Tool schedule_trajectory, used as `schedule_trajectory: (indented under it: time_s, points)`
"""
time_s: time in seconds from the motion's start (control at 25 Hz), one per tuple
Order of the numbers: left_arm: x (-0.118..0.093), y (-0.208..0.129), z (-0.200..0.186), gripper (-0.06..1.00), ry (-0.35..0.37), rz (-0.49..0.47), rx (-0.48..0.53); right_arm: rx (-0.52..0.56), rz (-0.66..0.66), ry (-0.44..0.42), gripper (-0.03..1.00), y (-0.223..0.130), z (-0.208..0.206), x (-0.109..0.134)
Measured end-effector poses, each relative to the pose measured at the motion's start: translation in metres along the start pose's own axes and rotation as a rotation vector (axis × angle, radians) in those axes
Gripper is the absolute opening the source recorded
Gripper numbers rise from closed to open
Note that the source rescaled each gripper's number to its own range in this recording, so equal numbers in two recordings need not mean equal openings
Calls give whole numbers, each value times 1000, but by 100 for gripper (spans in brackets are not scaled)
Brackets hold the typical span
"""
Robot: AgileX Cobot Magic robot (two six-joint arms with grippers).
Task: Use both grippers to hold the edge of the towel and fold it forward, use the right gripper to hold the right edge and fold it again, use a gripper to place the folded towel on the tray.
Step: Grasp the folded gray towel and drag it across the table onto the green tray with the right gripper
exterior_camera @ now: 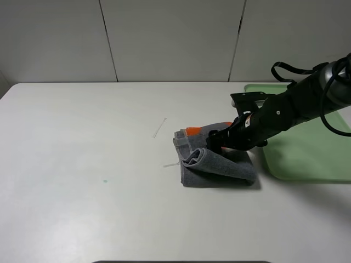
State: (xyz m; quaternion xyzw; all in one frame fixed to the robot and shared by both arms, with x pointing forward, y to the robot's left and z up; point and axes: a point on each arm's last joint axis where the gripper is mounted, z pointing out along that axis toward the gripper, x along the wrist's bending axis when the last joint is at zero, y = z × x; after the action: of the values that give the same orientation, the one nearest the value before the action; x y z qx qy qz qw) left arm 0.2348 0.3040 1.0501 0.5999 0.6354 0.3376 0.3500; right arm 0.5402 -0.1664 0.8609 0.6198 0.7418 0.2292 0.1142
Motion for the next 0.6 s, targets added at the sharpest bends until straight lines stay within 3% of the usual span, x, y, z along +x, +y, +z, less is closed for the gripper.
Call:
schedule_trajectory:
  time_s: [0.48,0.6]
  points:
    - [0,0,0,100,0,0,0,-34,-11,8,99,0,10,-1]
    - [0,0,0,100,0,0,0,-43,-7,10,85,0,10,-1]
